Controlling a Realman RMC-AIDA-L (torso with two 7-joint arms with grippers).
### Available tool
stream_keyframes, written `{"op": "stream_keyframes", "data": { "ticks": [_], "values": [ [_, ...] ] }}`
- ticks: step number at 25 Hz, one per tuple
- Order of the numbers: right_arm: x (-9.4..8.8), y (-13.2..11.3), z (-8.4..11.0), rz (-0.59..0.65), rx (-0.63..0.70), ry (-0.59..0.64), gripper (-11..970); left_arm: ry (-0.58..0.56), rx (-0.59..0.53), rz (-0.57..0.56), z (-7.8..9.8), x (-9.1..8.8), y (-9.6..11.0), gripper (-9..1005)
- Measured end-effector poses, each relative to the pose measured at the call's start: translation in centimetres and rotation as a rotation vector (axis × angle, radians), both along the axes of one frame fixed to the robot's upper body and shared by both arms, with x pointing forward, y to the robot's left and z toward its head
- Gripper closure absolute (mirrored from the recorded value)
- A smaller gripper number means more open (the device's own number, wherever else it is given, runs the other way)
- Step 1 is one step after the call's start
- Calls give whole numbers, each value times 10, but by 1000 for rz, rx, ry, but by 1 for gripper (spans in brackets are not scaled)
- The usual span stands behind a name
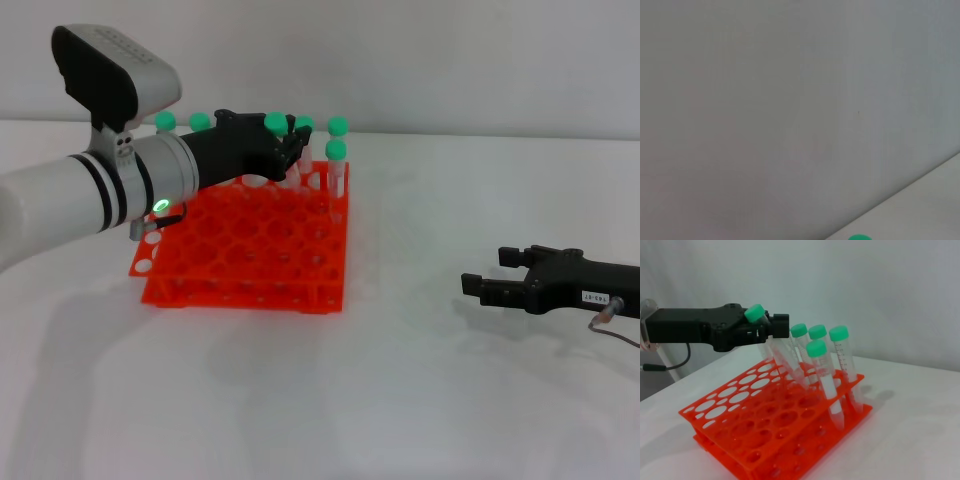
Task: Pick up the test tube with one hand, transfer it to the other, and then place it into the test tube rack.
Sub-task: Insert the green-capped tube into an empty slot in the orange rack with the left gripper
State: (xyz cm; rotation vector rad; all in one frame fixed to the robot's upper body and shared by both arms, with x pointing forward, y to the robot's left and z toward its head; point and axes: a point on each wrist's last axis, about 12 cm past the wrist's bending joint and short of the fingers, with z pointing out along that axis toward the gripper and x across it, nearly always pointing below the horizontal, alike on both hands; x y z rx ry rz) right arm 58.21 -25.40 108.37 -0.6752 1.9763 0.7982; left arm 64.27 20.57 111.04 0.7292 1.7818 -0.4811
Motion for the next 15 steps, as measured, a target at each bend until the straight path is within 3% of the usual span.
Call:
{"op": "stream_keyframes", "data": {
  "ticks": [15],
  "values": [
    [-1, 0, -2, -2, -1, 7, 102, 19, -6, 5, -3, 6, -4, 727]
  ]
}}
